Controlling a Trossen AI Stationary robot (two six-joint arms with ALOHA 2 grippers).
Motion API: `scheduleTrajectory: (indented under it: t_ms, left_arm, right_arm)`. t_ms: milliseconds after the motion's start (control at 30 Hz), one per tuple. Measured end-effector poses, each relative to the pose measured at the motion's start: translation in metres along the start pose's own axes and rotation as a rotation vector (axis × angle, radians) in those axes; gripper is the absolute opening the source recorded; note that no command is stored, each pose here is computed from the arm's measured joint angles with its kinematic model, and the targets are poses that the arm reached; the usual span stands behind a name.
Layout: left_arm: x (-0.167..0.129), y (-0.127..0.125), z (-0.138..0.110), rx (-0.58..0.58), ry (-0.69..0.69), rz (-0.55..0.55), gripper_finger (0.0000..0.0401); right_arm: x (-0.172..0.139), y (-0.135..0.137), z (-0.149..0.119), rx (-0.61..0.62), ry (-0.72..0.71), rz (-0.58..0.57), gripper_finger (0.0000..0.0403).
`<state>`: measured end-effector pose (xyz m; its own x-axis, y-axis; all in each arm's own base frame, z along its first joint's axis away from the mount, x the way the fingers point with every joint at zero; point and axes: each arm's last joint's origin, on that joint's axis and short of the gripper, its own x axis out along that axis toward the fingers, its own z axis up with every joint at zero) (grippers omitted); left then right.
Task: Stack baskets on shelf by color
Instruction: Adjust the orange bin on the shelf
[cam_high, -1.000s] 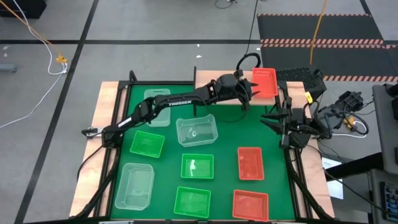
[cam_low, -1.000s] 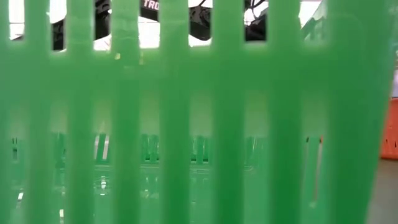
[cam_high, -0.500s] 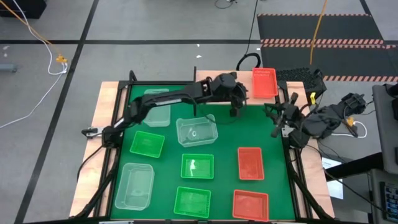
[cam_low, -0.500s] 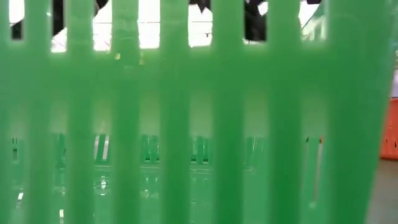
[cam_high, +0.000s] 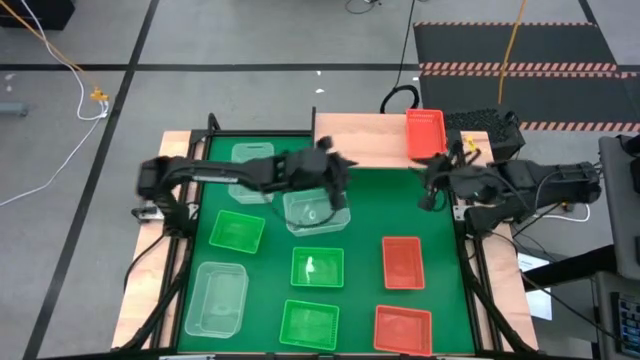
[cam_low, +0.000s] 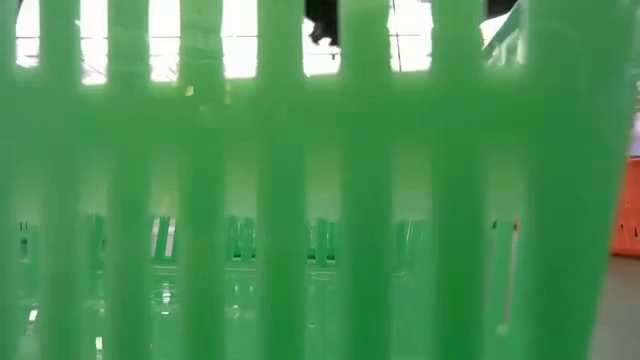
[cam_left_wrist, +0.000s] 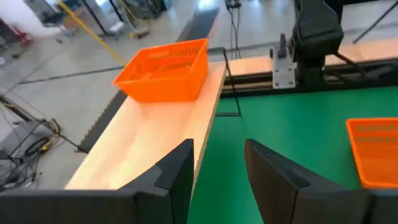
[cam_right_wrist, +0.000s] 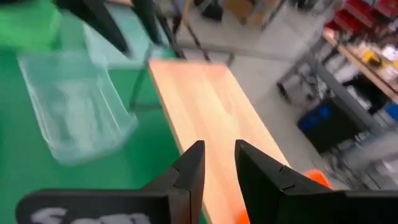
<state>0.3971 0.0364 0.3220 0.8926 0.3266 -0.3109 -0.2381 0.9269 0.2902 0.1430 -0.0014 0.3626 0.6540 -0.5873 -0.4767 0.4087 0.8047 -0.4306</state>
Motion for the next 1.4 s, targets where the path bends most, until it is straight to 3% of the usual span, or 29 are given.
scheduleTrajectory:
  t_ms: [133,300,500,733,933,1100,1233,1400]
  left_arm:
    - [-0.032,-0.002,-0.029,-0.057,-0.103,0.012,0.0145]
    - [-0.063,0.0,-0.055,-0.093,-0.182,0.023,0.0145]
    - [-0.085,0.005,-0.061,-0.109,-0.233,0.037,0.0145]
    - [-0.091,0.007,-0.06,-0.089,-0.224,0.036,0.0145]
    - [-0.091,0.006,-0.062,-0.078,-0.204,0.031,0.0145]
    - [-0.091,0.006,-0.062,-0.098,-0.208,0.027,0.0145]
    - [-0.091,0.006,-0.062,-0.107,-0.209,0.027,0.0145]
    - [-0.091,0.006,-0.062,-0.124,-0.21,0.025,0.0145]
  right_arm:
    - [0.007,-0.022,0.012,-0.025,0.165,-0.062,0.0098]
    - [0.038,-0.039,0.016,-0.01,0.305,-0.006,0.0126]
    - [0.079,-0.06,0.004,-0.003,0.503,0.005,0.0143]
    - [0.089,-0.077,-0.015,0.015,0.655,0.087,0.0143]
    - [0.093,-0.086,-0.023,0.017,0.686,0.086,0.0144]
    - [0.097,-0.084,-0.031,0.074,0.676,0.204,0.0144]
    - [0.103,-0.078,-0.043,0.062,0.723,0.233,0.0144]
    - [0.103,-0.079,-0.044,0.021,0.733,0.168,0.0144]
